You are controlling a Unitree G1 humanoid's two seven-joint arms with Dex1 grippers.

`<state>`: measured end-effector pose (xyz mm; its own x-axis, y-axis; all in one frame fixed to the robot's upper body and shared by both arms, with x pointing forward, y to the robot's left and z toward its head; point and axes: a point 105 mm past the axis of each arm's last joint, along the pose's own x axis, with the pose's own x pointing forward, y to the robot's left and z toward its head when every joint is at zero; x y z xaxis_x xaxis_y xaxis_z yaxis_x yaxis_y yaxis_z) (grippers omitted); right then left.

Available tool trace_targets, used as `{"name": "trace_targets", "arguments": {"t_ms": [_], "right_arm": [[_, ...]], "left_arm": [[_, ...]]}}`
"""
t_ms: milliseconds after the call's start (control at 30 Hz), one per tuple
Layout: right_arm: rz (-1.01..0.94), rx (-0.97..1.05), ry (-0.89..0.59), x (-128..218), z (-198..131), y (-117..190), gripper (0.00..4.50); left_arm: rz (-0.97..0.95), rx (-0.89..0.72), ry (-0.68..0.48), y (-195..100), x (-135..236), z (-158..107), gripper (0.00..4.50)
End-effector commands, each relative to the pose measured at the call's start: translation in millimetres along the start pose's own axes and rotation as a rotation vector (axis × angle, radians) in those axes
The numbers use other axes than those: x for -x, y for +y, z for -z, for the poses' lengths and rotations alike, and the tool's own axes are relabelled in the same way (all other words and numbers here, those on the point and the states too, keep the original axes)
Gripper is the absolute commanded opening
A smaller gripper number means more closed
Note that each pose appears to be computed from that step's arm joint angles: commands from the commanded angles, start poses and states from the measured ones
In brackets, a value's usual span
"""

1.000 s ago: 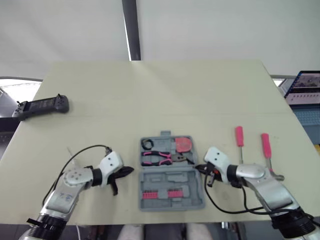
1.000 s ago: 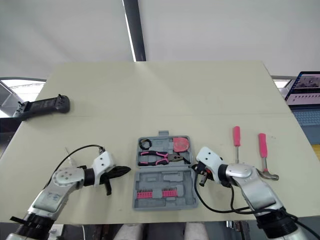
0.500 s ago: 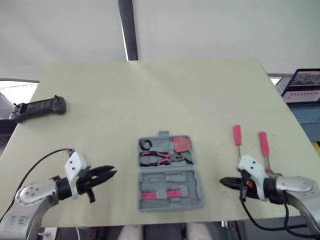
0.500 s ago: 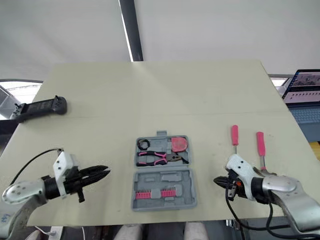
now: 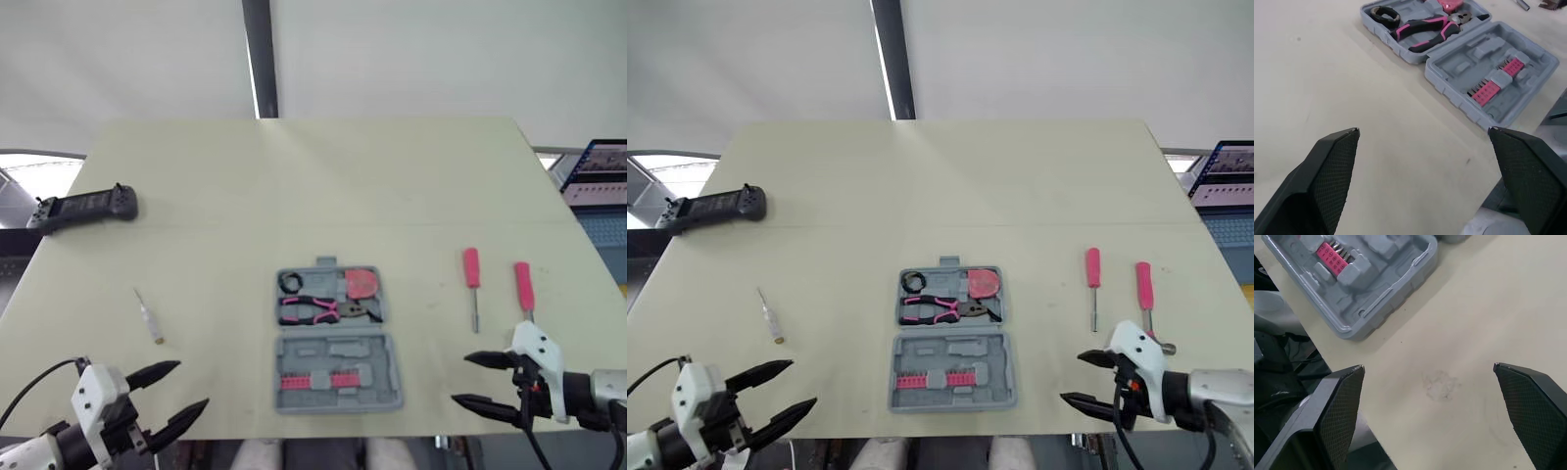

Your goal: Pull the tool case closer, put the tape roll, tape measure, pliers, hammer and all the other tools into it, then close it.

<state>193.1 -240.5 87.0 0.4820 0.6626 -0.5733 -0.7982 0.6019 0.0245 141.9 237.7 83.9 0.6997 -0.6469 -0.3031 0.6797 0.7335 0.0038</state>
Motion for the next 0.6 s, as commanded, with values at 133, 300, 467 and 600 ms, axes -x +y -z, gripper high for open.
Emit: {"name": "trace_targets", "arguments": {"t_ms": [133,300,467,600], "right_arm": [[0.027,0.092,-0.114,14.0,-6.1,0.9,4.46],[0.05,0.15,-0.175,15.7,-6.7,-1.5,4.46],[0.035,0.172,-0.193,14.6,-4.0,1.3,4.46],[0.041,0.177,-0.198,13.1,-3.4,-0.6,4.46]], "left_arm": [[-0.001,-0.066,-0.024,-1.4,14.3,-4.3,4.5],[0.032,-0.107,-0.07,-2.9,15.0,-8.9,4.5],[0.05,-0.138,-0.138,-5.7,15.2,-12.3,4.5],[0.063,-0.146,-0.155,-6.7,13.5,-11.9,4.5]]}}
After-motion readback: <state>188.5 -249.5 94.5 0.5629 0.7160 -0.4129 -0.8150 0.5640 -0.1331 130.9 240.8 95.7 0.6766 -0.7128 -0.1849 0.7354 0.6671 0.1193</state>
